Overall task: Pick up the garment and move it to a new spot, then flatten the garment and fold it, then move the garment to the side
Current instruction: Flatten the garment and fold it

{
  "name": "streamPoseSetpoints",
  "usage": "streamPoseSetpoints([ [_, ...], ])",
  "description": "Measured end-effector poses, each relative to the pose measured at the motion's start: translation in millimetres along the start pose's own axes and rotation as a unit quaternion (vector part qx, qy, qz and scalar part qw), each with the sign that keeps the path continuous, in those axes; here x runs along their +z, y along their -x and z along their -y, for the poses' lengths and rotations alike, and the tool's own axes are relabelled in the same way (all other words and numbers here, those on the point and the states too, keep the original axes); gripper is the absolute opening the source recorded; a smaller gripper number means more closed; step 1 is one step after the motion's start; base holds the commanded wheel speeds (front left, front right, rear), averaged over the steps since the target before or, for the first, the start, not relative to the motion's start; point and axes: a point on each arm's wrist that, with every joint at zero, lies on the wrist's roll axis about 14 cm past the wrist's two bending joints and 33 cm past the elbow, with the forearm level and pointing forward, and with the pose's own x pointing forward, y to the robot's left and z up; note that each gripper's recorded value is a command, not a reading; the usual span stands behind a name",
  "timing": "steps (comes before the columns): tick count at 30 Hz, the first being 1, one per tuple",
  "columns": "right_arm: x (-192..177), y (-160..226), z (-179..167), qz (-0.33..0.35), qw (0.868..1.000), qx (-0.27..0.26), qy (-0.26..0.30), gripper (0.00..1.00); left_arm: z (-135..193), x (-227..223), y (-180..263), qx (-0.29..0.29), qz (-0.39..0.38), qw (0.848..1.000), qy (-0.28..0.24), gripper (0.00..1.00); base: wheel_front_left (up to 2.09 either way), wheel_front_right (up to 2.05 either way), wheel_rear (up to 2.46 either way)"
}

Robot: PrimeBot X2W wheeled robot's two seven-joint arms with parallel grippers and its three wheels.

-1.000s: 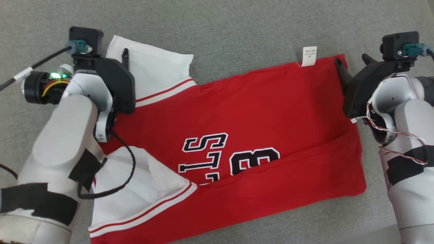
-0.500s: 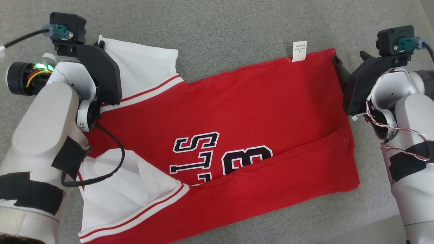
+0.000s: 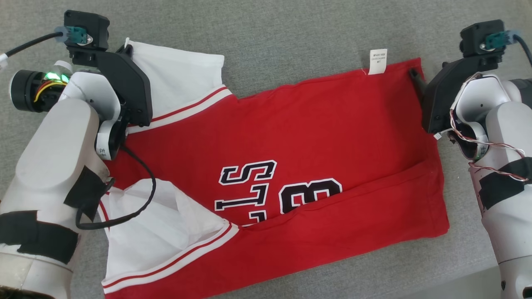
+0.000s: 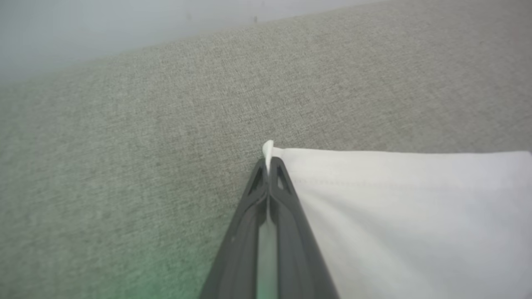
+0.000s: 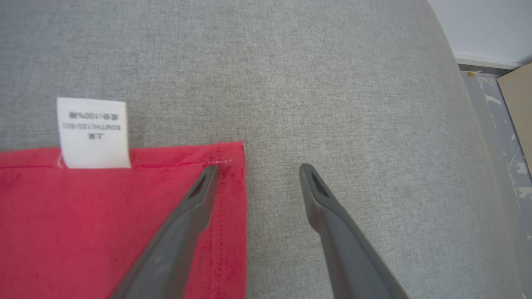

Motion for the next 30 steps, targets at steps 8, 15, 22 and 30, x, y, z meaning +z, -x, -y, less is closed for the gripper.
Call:
streamPoseSetpoints([
  [8, -5.6, -8.4, -12.8, -0.023, 1.0, 0.018, 0.002, 0.56, -1.9, 2.4, 4.5, 0.001, 0.01, 1.0, -0.002, 0.0, 0.0, 0.0, 0.0],
  [15, -7.4, -13.3, -16.6, -0.034, 0.999, 0.027, -0.019, 0.61, -4.6, 0.8, 8.5, 0.001, 0.014, 1.0, -0.001, 0.0, 0.0, 0.0, 0.0],
  [22, -8.8, -20.5, -22.7, -0.048, 0.998, 0.034, -0.029, 0.0, -2.0, -2.1, 7.3, -0.002, 0.017, 1.0, -0.001, 0.0, 0.0, 0.0, 0.0],
  [30, -0.9, -17.9, -17.1, -0.012, 0.999, 0.028, -0.029, 0.0, 5.9, 12.0, 14.7, -0.008, 0.074, 0.997, -0.004, 0.0, 0.0, 0.0, 0.0],
])
